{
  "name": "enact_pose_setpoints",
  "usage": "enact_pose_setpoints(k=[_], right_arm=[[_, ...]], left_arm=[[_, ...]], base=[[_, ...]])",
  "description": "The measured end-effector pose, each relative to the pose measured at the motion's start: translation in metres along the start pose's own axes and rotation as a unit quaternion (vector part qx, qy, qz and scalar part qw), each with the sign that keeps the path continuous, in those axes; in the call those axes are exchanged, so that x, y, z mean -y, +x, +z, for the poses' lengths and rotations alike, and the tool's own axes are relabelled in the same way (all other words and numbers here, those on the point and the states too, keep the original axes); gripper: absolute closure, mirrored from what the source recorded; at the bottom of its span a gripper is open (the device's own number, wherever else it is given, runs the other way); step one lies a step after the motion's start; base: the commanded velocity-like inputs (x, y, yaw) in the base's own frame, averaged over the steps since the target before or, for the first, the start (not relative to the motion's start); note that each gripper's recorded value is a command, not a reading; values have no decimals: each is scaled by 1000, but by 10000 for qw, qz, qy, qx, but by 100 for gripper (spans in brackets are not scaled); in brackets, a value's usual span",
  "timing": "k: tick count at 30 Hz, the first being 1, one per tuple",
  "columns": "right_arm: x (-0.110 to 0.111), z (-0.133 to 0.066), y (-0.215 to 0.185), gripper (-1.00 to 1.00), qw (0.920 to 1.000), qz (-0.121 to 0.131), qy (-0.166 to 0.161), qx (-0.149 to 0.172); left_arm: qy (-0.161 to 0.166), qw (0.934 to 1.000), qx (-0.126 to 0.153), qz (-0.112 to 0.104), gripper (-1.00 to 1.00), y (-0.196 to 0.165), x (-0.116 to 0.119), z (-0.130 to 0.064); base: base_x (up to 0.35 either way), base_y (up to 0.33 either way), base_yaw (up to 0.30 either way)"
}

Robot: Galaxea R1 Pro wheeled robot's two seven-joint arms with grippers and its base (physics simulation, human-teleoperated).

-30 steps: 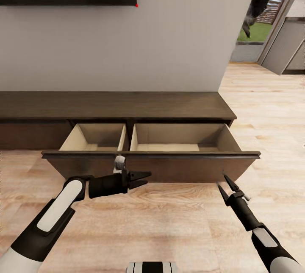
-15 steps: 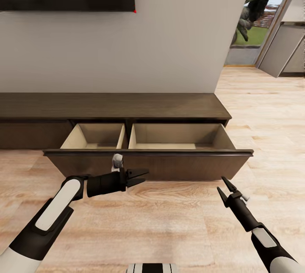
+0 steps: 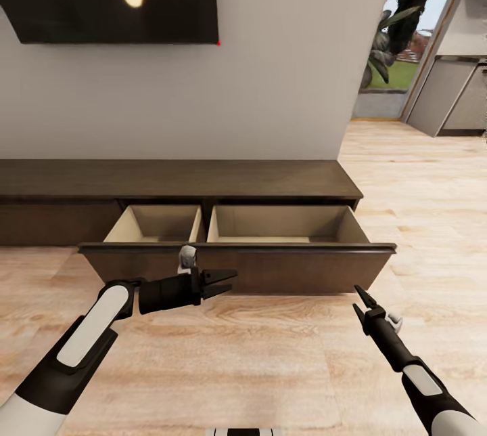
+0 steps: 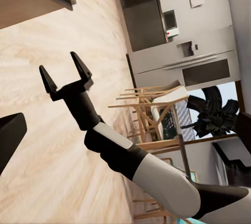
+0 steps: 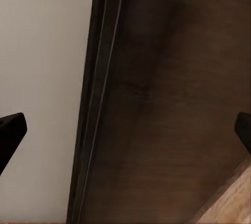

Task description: Place each of the two pumpkins and all three candles from the living room inside a cabinet in the living room (use any cabinet), then make sure every cabinet is closed, and position the cauldron so it is next to a table in the living room.

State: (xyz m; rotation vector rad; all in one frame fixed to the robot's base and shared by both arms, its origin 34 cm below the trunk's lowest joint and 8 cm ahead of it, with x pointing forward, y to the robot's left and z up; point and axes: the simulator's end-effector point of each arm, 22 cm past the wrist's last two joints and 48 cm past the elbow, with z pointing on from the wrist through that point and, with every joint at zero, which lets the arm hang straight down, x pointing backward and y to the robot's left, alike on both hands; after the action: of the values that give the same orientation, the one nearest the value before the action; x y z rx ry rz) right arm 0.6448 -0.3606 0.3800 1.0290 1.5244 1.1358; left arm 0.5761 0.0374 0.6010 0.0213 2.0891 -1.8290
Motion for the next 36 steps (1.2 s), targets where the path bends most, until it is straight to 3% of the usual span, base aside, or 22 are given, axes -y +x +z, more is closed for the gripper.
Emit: enact_pose_setpoints(k=[19,29,36], right_arm=[[-39,-1,-8,-100,9995,-38,-309,71],[-61,-1,-12,-100,9988,-69,-474,116],[-76,-2,-16,-100,9983,-120,-559,151]], left_arm=[[85,9992,54,386,-100,-3,41,-5],[124,9982,87,579,-100,-3,62,-8],[154,9972,110,727,-100,-3,77,-11]], base=[[-55,24,0],[-268,56,0],[-49,3,0]])
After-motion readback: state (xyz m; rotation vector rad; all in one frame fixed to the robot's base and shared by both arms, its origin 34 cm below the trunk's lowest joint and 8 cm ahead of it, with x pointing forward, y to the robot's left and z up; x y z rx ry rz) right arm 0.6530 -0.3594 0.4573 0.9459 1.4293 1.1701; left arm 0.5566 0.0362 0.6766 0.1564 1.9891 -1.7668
